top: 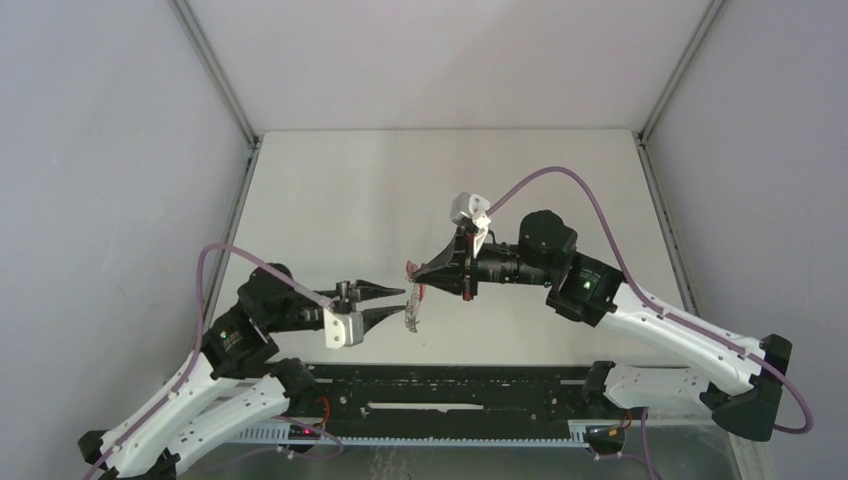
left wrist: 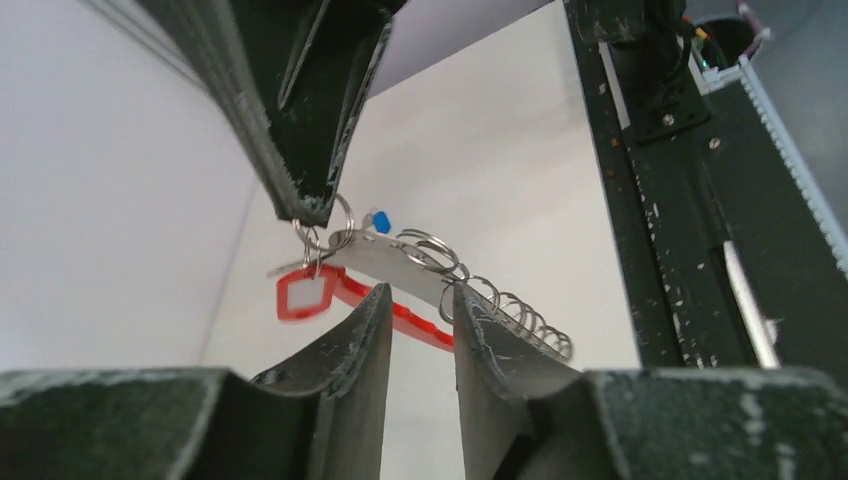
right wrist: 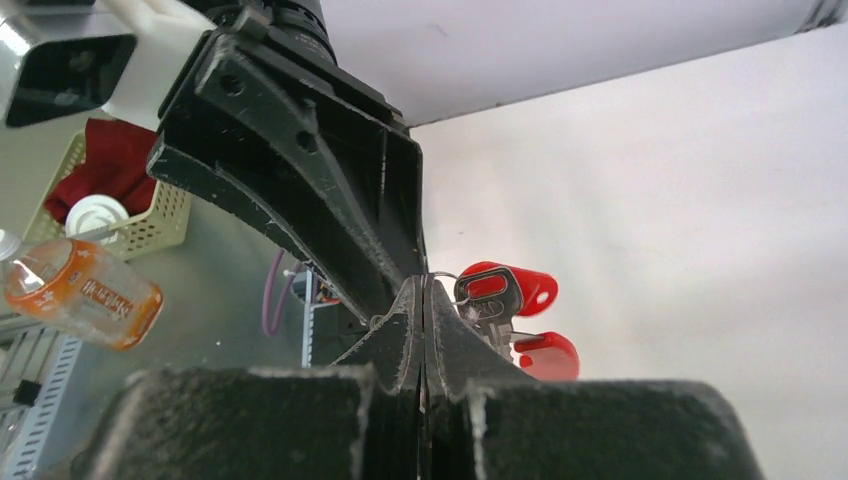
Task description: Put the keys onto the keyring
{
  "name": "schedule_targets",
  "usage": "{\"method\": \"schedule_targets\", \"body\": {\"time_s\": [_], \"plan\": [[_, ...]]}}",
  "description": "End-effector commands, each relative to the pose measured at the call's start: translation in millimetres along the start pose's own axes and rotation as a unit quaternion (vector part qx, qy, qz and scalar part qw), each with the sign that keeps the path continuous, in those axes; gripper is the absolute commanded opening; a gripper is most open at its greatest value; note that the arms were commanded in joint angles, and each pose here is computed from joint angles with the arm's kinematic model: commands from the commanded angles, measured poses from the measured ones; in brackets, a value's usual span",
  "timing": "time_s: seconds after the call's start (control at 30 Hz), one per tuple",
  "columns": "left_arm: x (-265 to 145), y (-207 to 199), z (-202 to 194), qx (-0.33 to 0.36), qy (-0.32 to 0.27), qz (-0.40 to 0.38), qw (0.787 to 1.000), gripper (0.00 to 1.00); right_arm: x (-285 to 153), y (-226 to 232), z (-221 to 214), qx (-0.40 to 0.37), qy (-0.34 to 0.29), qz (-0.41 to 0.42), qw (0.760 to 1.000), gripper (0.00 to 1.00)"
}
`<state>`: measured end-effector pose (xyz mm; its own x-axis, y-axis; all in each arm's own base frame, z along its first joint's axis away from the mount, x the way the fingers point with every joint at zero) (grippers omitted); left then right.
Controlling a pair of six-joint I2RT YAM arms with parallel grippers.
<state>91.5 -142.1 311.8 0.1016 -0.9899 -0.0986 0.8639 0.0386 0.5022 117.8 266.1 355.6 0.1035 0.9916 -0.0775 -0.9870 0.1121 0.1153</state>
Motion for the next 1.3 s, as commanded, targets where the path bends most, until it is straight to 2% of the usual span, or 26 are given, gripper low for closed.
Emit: {"method": "schedule_targets", "body": {"time_s": [0.0,0.1,0.17,0.33,0.53,0.83,1.03,1.27], "plan": [[-1.0,12.2,23.0,-0.09,-0.029,0.055,0.994,0.36,-9.3,3.7,23.3,-0.03,-0.106,-0.013,0.994,0.0],[-3.3,19.2,34.7,-0.126,-0.052,0.092,0.986,0.46,-11.6,6.2,17.6,-0.042,-0.119,-0.002,0.992,0.0],[-5.5,24.0,42.4,-0.14,-0.064,0.113,0.982,0.49,-13.8,7.6,14.4,-0.051,-0.126,0.004,0.991,0.0],[-3.3,17.9,53.6,-0.144,-0.078,0.048,0.985,0.5,-17.6,10.8,10.0,-0.078,-0.131,0.023,0.988,0.0],[1.6,12.8,49.2,-0.14,-0.057,-0.003,0.989,0.46,-16.4,15.5,9.1,-0.1,-0.13,0.059,0.985,0.0],[4.9,18.3,45.2,-0.143,-0.034,0.008,0.989,0.45,-11.7,17.7,9.6,-0.115,-0.115,0.083,0.983,0.0],[6.2,18.5,43.1,-0.148,-0.03,0.009,0.988,0.38,-7.5,19.6,12.7,-0.131,-0.109,0.084,0.982,0.0],[6.6,16.3,38.6,-0.148,-0.02,0.003,0.989,0.16,-6.3,20.3,15.5,-0.142,-0.106,0.08,0.981,0.0]]}}
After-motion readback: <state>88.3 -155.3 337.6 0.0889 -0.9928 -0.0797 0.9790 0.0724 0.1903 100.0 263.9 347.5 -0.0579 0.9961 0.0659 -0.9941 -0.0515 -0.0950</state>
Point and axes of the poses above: each gripper's point midway between its finger pads, its own x axis out along the fingers, its own y axis along the line the jaws close on, z = x × y, the point moved 9 cm from there along -x, back along the fingers, and after that the axes turned 5 degrees about -x, right-handed, at the moved point
